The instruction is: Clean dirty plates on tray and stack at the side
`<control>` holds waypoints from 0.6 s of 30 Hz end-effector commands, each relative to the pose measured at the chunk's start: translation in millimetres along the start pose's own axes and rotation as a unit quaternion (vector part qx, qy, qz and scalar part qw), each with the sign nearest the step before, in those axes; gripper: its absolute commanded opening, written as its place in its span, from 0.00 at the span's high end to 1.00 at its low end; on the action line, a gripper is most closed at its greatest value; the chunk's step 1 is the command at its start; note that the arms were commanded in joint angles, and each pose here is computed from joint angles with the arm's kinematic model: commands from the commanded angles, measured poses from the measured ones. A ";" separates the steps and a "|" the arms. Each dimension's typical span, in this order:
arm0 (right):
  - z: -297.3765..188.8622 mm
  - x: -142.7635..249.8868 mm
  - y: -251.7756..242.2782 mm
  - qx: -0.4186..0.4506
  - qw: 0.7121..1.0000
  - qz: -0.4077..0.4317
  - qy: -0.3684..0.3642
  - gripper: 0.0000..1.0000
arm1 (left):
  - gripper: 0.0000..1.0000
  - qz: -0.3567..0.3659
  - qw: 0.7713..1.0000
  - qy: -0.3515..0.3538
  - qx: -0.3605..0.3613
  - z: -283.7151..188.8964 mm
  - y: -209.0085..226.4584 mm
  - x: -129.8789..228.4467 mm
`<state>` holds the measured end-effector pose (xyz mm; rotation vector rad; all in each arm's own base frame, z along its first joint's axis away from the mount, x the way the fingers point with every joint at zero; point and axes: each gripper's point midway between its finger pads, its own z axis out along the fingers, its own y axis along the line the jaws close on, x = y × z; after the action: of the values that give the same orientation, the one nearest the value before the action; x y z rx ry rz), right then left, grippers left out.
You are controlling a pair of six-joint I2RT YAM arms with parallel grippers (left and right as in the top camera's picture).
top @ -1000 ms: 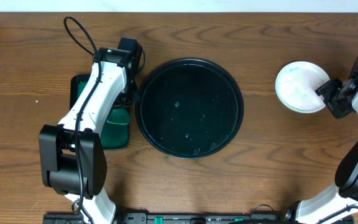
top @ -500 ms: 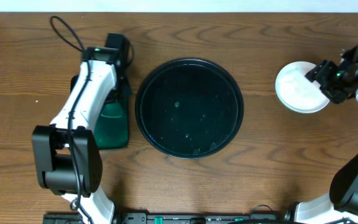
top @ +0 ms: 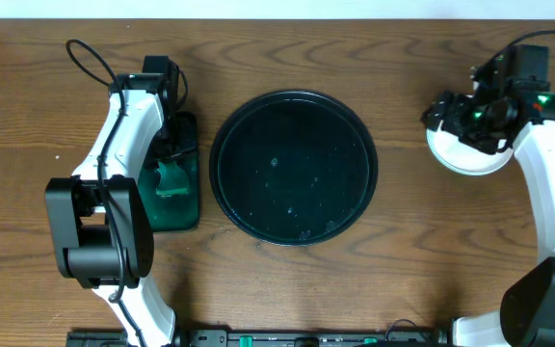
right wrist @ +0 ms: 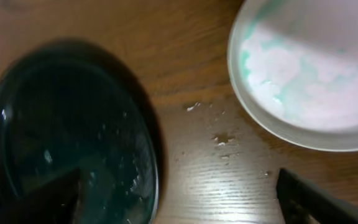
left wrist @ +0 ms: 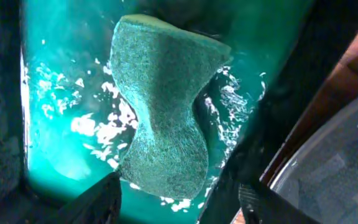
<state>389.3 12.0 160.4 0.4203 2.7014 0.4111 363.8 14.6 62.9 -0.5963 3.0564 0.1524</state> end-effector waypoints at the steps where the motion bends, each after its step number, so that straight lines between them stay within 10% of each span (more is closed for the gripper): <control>1: -16.7 -1.8 18.8 -0.009 0.998 -0.056 -0.021 0.01 | 0.36 0.007 1.000 0.002 0.006 -1.2 0.2 0.7; 18: -144.9 4.5 74.2 0.021 0.944 -0.246 -0.217 0.01 | 0.28 0.068 0.945 -0.295 0.128 -226.7 0.7 34.3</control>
<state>351.3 52.1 284.9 -0.0588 2.3622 0.1983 345.9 -13.1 250.2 -0.3451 2.5699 -0.0379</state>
